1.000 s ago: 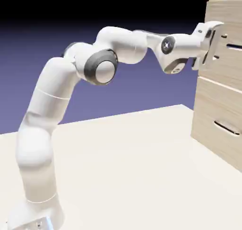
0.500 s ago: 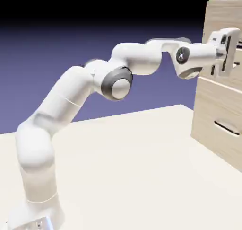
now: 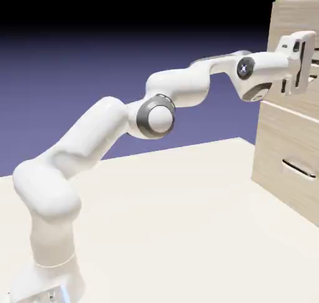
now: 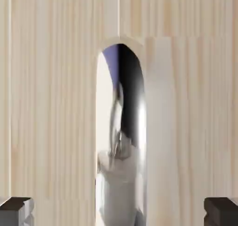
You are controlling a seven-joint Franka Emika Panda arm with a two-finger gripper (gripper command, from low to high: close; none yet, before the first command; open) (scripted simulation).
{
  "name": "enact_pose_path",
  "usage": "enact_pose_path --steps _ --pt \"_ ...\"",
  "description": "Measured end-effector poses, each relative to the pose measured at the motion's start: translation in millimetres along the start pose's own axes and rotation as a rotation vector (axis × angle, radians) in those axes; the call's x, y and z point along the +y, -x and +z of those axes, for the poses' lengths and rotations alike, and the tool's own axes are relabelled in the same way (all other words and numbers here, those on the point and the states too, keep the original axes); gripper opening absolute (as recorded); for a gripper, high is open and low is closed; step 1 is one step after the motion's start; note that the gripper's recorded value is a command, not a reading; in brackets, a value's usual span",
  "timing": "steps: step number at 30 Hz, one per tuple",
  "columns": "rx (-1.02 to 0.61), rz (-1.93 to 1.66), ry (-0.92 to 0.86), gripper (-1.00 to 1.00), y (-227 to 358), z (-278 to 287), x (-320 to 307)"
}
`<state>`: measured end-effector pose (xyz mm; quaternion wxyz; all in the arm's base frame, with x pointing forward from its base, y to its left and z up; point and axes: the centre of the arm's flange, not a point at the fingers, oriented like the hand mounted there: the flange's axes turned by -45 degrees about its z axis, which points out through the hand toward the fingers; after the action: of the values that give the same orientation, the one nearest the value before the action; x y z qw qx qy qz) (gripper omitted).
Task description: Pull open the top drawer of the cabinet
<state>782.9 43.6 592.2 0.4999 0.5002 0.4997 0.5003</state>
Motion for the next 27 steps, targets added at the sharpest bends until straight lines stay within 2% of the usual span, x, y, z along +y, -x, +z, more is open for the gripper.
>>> enact_pose_path --steps 17,27 --pt "0.0 -0.001 -0.001 -1.0 0.0 -35.7 0.0" --pt "0.0 -0.001 -0.001 -1.0 0.0 -84.0 -0.1"
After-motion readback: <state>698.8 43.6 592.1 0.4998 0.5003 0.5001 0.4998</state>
